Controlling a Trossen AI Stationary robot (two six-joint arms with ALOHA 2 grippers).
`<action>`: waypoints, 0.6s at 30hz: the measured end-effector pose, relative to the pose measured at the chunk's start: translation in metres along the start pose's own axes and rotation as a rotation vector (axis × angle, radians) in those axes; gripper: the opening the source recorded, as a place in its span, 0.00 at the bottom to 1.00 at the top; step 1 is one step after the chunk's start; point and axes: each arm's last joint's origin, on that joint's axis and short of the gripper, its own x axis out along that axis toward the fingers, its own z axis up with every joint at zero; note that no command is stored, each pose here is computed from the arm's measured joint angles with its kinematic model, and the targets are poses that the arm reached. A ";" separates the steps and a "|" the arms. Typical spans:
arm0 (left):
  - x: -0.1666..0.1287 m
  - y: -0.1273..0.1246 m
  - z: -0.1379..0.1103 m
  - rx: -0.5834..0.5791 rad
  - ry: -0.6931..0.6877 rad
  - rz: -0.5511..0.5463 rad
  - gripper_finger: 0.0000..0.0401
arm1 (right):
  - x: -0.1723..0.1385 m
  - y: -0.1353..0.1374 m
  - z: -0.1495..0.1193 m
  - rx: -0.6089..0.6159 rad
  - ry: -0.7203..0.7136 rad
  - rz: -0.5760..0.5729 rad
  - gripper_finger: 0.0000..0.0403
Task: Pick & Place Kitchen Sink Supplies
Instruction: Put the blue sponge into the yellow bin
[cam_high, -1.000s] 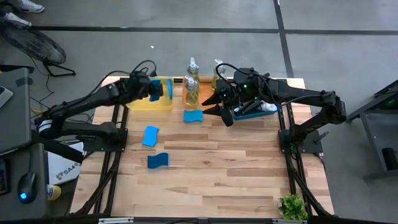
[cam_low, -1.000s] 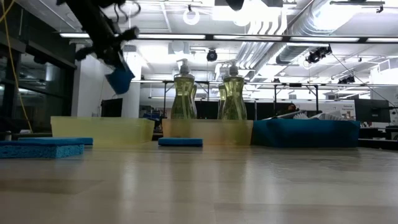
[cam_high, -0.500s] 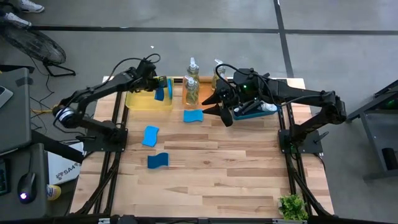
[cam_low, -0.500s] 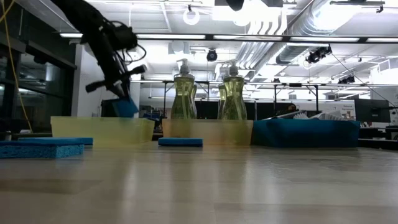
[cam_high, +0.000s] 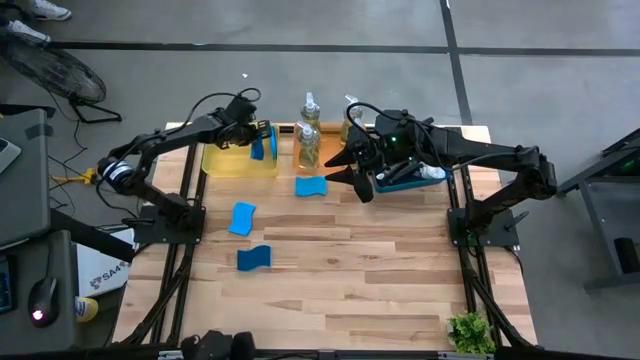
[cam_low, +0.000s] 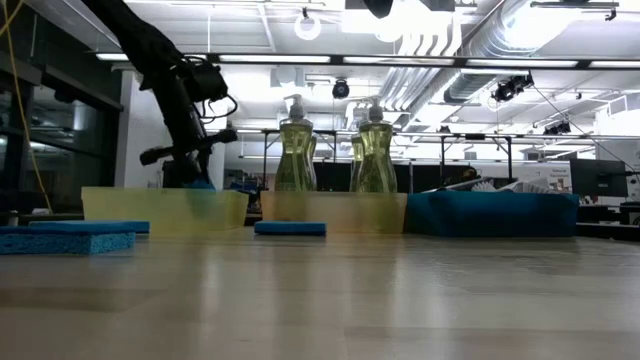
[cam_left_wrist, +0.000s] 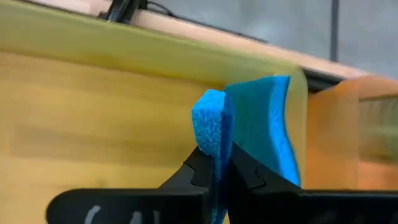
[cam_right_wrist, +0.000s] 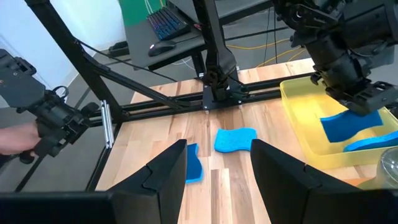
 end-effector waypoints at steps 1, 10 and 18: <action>0.001 -0.001 0.001 -0.007 -0.007 -0.008 0.03 | 0.000 0.000 0.000 0.000 0.000 0.000 0.43; 0.015 -0.003 0.000 -0.015 -0.008 -0.011 0.03 | 0.000 0.000 -0.001 0.000 0.005 -0.001 0.43; 0.019 -0.002 -0.001 -0.013 0.003 0.004 0.04 | 0.000 0.000 -0.002 0.003 0.018 -0.001 0.43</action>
